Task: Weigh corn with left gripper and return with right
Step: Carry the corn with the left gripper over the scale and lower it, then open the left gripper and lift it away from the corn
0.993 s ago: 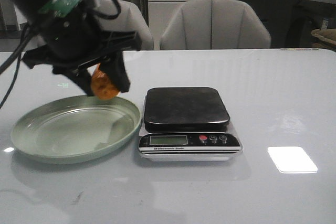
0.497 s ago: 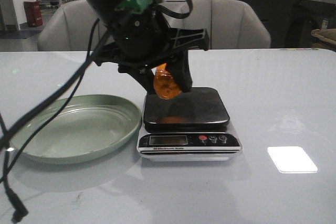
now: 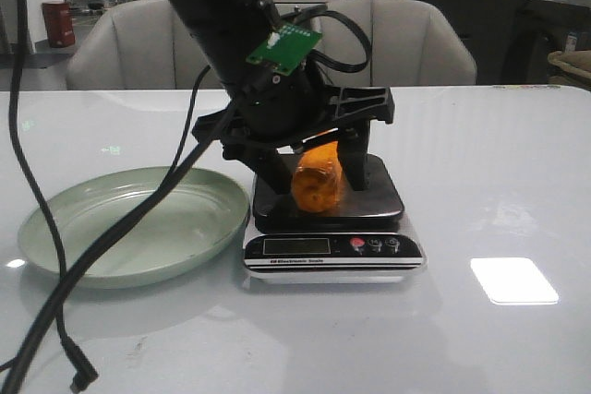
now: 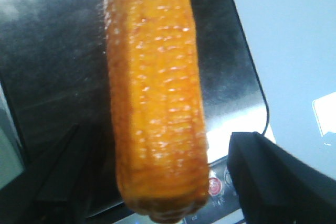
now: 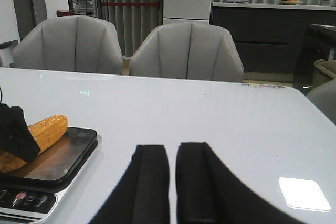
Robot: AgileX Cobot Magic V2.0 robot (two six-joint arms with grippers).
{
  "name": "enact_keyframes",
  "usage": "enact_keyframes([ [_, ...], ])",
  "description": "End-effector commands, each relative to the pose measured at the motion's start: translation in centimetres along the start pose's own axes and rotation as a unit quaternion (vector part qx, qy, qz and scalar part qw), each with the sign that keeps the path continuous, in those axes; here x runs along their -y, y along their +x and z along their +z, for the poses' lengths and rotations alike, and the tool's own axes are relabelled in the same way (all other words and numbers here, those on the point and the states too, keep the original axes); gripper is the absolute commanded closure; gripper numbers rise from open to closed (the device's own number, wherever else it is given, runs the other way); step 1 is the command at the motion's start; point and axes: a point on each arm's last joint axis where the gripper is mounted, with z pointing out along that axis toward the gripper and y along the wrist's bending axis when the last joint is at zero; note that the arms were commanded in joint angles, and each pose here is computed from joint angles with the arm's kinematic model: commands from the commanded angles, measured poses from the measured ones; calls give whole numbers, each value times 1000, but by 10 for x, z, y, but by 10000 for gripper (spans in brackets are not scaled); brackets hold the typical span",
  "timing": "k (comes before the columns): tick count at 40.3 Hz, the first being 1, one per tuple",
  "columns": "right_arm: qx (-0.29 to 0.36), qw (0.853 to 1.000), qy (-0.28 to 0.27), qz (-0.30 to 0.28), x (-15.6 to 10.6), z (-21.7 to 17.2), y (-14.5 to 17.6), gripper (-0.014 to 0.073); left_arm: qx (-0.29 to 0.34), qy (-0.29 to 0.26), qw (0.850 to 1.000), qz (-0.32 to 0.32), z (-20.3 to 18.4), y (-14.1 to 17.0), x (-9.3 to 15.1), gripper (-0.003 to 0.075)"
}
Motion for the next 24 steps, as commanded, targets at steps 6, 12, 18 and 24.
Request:
enact_keyframes([
  [6, 50, 999, 1, -9, 0, -2, -8, 382, 113, 31, 992, 39, -85, -28, 19, 158],
  [12, 50, 999, 1, -9, 0, -2, -8, 382, 143, 24, 987, 63, -120, -19, 14, 158],
  [18, 50, 999, 1, -9, 0, -2, -8, 382, 174, 29, 981, 75, -155, 5, 3, 158],
  [24, 50, 999, 1, -9, 0, -2, -8, 382, 203, 35, 975, 83, -193, 40, -11, 158],
])
